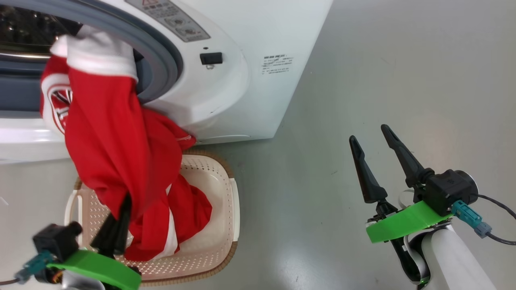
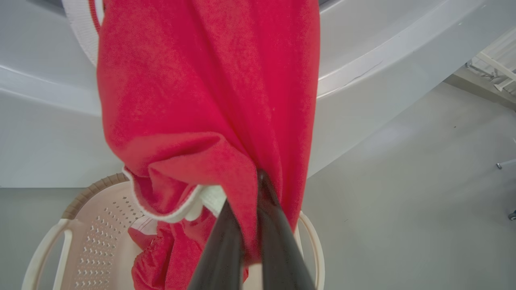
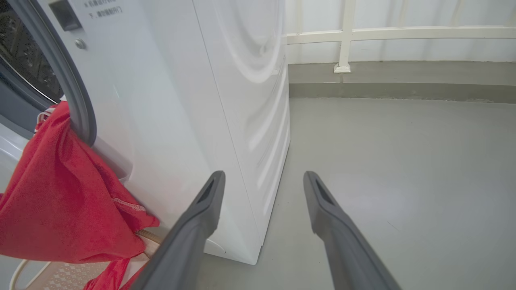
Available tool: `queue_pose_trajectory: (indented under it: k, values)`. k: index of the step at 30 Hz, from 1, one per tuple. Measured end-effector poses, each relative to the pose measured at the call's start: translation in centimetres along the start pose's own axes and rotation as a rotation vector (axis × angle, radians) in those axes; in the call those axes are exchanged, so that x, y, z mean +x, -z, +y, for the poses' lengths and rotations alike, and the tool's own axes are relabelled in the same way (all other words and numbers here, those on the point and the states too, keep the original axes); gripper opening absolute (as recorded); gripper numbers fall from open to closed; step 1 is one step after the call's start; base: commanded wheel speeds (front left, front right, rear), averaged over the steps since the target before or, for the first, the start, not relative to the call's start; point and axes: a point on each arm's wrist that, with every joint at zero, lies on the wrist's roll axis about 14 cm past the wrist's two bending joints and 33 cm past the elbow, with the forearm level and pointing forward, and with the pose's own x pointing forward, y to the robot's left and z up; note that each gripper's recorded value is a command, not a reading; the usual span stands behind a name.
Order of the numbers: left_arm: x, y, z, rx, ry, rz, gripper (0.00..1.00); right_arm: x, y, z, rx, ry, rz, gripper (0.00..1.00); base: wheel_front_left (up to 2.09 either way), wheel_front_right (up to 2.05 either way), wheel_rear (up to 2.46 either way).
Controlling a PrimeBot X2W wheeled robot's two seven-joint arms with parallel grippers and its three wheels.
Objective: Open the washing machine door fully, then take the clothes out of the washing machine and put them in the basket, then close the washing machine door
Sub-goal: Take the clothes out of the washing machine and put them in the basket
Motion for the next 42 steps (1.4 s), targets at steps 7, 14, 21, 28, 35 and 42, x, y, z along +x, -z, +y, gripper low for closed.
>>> queue_pose_trajectory:
  k: [7,14,21,28,35,42]
  values:
    - [-1.0,4.5,0.4,-0.017,-0.019,0.142,0.00,0.0,0.4,-0.1,0.001,0.002,0.011,1.00,0.00,0.00,0.00]
    - [-2.0,8.5,0.7,-0.039,-0.038,0.273,0.00,0.1,0.9,-0.3,0.002,0.005,0.023,1.00,0.00,0.00,0.00]
    - [-2.1,11.2,0.7,-0.060,-0.052,0.368,0.00,0.4,1.3,-0.4,0.000,0.005,0.030,1.00,0.00,0.00,0.00]
    - [-0.5,11.4,0.8,-0.072,-0.062,0.380,0.00,0.8,1.5,-0.4,-0.007,0.002,0.033,1.00,0.00,0.00,0.00]
    - [1.2,11.4,0.8,-0.069,-0.064,0.385,0.00,0.9,2.4,-0.8,-0.004,0.009,0.053,1.00,0.00,0.00,0.00]
    - [3.2,11.5,1.2,-0.053,-0.065,0.388,0.00,1.9,2.9,-1.1,-0.005,0.008,0.055,1.00,0.00,0.00,0.00]
